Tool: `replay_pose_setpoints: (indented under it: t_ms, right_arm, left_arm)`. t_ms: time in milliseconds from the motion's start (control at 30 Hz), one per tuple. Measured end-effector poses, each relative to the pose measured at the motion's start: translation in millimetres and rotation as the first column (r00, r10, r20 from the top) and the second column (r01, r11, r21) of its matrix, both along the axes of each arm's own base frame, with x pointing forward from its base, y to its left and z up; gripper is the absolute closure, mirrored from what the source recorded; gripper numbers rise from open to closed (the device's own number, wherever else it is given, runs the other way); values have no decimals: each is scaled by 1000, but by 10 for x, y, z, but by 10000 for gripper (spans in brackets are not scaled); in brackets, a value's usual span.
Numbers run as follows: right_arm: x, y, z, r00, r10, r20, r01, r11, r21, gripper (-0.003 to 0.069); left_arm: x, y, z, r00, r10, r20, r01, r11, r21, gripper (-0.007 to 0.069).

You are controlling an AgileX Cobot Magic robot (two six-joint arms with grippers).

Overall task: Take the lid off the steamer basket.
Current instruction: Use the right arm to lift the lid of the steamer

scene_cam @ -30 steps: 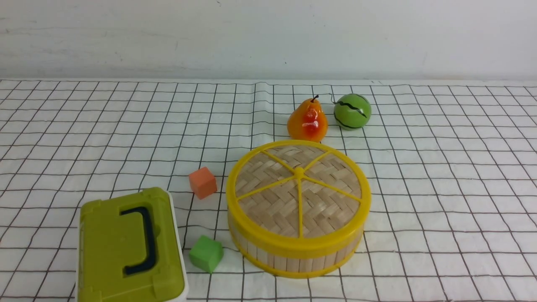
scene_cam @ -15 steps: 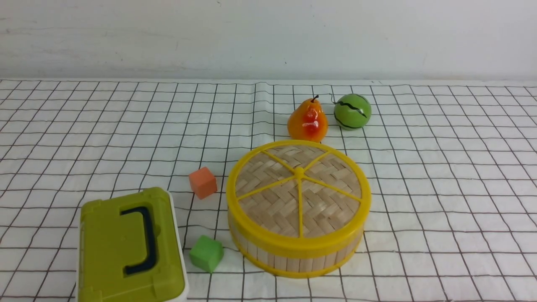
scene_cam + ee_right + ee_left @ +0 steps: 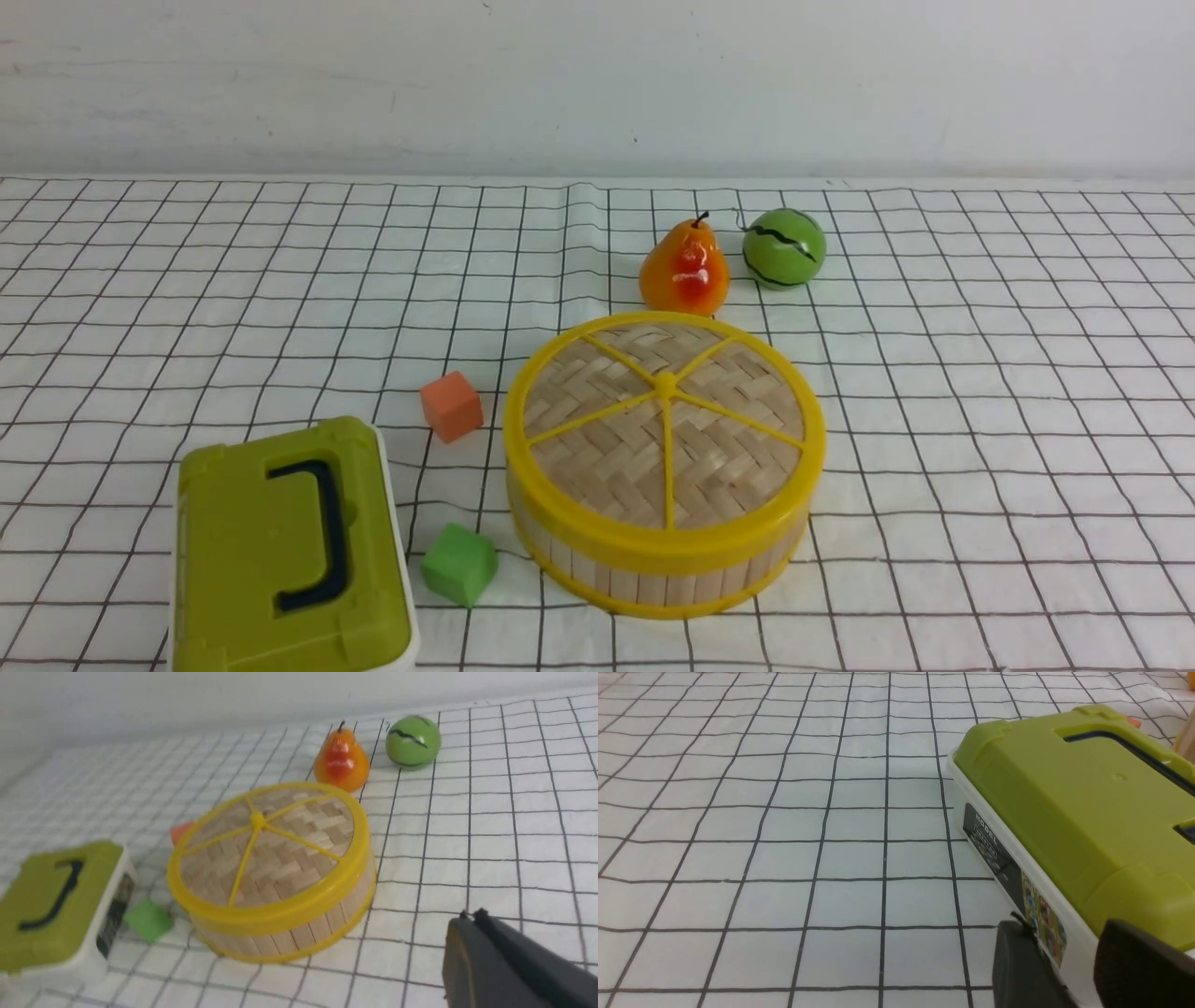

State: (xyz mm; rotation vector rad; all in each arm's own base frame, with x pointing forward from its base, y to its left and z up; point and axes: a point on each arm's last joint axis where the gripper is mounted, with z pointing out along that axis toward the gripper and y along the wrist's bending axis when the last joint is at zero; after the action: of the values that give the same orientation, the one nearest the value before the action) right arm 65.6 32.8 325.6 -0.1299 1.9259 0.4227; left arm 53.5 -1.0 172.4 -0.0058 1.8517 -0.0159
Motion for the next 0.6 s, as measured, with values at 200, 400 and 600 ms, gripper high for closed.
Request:
replay_pose_setpoints:
  t_ms: [200, 400, 600]
  right_arm:
    - [400, 36, 434, 964, 158, -216, -194, 968, -159, 681]
    - [881, 220, 590, 866, 292, -406, -410, 880, -241, 680]
    - [1472, 515, 638, 798, 217, -561, -475, 801, -365, 676]
  left_arm:
    - [0, 0, 0, 1000, 0, 0, 0, 1000, 0, 386]
    - [0, 0, 0, 1000, 0, 0, 0, 1000, 0, 386]
    - [0, 0, 0, 1000, 0, 0, 0, 1000, 0, 386]
